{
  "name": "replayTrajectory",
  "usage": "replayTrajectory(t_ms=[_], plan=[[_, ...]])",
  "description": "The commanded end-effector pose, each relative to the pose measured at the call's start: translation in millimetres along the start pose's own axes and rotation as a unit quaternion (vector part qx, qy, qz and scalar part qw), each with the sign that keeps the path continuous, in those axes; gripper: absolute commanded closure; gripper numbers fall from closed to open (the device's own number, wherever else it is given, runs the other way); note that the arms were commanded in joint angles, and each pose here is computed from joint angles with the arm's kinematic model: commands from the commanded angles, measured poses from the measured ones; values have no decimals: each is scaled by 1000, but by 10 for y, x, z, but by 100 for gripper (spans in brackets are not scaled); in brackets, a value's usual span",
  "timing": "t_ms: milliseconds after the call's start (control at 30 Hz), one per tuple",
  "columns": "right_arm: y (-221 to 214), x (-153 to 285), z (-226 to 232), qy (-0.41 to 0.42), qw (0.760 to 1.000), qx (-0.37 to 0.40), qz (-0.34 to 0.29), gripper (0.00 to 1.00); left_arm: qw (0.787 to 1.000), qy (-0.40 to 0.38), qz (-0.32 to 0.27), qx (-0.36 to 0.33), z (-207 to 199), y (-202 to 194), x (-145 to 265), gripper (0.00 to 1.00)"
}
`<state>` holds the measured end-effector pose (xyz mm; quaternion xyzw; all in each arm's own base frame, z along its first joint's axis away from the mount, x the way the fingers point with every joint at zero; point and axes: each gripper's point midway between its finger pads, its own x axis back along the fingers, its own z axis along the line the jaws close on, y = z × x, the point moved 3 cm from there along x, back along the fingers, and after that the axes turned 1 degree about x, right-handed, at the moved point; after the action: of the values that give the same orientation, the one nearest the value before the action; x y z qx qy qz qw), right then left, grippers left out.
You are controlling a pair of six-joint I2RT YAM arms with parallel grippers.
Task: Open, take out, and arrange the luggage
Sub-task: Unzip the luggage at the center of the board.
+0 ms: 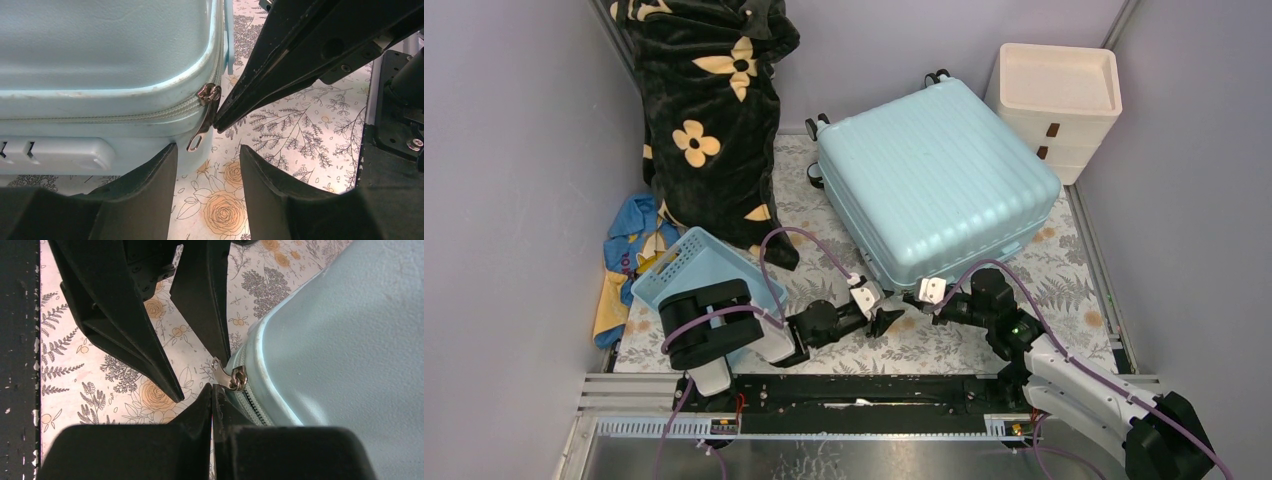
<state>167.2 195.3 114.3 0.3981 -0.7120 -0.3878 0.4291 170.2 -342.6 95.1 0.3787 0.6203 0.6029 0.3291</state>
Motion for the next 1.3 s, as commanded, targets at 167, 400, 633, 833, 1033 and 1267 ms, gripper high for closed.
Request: replayTrajectory(t_ms=[167, 400, 633, 833, 1033, 1267], plan=[[83, 13, -72, -21, 1000, 14, -10, 100, 997, 33, -58, -31, 124, 203, -22, 45], [65, 2, -72, -21, 1000, 13, -9, 100, 995, 47, -77, -52, 211, 208, -54, 45], [100, -21, -39, -8, 1000, 18, -25, 99, 993, 67, -88, -46, 269, 289, -68, 51], [158, -48, -80, -10, 999, 30, -37, 99, 993, 64, -95, -34, 255, 349, 57, 52], [157, -52, -73, -7, 999, 33, -38, 99, 994, 51, -95, -34, 197, 373, 101, 52], [172, -47, -90, -11, 999, 30, -38, 99, 994, 46, -92, -44, 139, 357, 74, 52]])
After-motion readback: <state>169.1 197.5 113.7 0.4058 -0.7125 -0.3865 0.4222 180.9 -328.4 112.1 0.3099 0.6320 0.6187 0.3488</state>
